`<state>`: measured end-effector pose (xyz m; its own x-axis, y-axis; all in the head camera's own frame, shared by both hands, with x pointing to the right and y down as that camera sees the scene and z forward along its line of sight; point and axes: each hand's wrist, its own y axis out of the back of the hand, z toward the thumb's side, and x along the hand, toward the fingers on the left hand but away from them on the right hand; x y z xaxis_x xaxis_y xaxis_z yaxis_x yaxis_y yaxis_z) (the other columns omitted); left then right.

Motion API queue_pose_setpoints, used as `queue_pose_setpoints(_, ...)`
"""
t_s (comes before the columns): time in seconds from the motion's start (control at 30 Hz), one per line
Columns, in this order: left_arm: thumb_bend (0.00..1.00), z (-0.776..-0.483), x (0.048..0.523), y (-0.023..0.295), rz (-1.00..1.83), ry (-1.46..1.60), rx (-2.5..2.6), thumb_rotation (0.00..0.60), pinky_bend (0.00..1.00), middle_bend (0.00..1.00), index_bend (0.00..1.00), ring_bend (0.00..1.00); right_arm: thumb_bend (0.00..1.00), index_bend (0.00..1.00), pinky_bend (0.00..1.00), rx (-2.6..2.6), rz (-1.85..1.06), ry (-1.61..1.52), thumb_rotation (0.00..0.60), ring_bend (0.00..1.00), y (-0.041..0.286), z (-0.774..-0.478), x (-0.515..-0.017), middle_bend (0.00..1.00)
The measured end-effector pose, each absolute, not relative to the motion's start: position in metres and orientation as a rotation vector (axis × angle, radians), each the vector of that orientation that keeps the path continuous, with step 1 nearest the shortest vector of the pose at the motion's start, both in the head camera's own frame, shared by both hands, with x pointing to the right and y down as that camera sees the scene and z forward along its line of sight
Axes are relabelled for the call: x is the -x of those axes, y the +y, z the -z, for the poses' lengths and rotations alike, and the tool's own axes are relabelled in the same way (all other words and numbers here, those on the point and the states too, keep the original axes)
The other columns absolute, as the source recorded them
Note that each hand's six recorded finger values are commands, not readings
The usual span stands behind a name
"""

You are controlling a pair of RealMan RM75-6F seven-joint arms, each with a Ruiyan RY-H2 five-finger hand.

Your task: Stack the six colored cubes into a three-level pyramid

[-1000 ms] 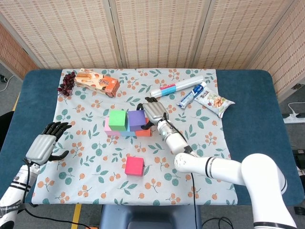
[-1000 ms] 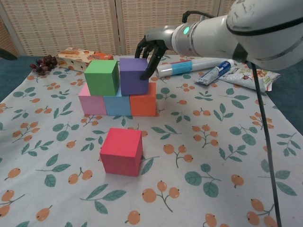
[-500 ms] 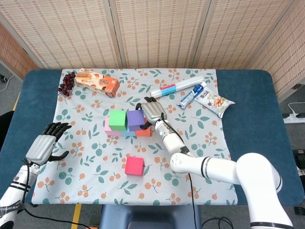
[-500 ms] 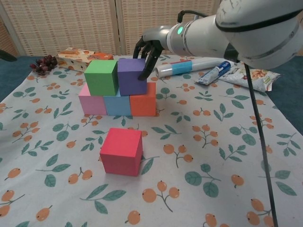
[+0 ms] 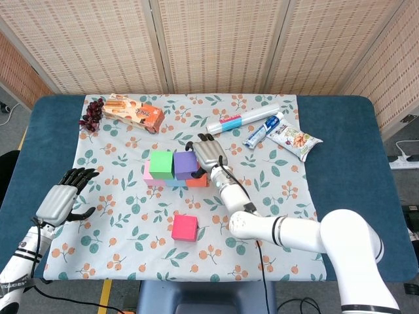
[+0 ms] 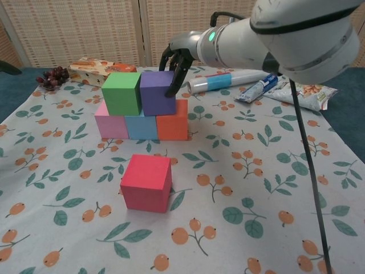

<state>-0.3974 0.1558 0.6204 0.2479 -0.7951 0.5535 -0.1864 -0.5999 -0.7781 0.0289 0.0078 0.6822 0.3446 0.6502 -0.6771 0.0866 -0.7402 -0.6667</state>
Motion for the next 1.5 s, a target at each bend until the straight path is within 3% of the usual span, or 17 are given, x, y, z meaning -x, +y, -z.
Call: queue_pose_setpoints(1.5, 0.29, -0.6265, 0.4045, 0.1579, 1.368, 0.905, 1.968, 0.6, 0.04, 0.08, 0.13, 0.0, 0.15, 0.23, 0.0, 2.062, -1.441, -0.664, 0.6, 0.04, 0.0096, -0.686, -0.0192, 0.37)
